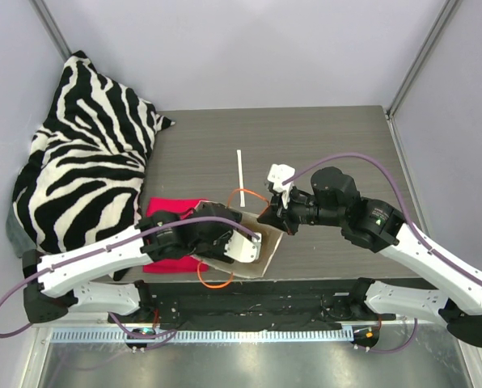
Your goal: Pack the takeout coffee
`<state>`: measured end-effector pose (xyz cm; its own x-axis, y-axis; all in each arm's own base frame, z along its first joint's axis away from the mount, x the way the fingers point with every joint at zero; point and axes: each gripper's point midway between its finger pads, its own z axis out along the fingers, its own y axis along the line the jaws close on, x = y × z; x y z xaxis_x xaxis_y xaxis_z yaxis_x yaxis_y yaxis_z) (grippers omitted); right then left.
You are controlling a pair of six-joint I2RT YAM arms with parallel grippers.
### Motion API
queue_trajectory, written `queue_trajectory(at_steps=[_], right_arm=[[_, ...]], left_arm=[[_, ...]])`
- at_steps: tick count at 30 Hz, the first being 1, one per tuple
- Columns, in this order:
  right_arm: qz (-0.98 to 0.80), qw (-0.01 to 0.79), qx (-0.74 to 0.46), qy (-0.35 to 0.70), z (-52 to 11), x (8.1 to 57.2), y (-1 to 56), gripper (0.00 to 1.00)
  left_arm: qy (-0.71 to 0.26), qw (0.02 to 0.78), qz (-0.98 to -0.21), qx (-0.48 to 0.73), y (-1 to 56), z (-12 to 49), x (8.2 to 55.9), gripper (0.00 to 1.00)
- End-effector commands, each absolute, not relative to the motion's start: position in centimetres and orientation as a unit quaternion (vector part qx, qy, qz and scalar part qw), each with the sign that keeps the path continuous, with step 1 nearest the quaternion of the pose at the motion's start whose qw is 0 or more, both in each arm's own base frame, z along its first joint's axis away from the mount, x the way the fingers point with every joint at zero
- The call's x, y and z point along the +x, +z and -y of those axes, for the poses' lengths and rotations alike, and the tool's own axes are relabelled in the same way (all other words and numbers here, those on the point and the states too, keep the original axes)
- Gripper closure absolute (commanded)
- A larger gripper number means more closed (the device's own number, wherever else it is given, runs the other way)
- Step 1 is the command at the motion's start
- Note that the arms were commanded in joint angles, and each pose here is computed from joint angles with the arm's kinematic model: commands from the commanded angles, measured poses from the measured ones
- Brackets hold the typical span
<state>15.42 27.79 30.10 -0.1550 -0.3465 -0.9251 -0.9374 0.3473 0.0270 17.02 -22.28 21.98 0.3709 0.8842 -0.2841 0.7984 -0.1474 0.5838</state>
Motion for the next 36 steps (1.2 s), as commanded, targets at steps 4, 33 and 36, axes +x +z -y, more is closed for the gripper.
queue_trajectory(at_steps=[4, 33, 36], right_arm=[[-0.643, 0.476, -0.49, 0.346, -28.7, 15.0, 32.2, 0.99], [-0.633, 0.494, -0.5, 0.326, -28.4, 15.8, 33.2, 0.99], [-0.64, 0.496, -0.494, 0.318, -28.1, 16.2, 33.1, 0.99]], left_arm=[[0.107, 0.315, -0.543, 0.771, 20.2, 21.6, 18.5, 0.86], [0.044, 0.28, -0.567, 0.773, 13.5, 22.9, 18.7, 0.87], [0.029, 0.258, -0.568, 0.781, 12.8, 23.2, 18.5, 0.87]])
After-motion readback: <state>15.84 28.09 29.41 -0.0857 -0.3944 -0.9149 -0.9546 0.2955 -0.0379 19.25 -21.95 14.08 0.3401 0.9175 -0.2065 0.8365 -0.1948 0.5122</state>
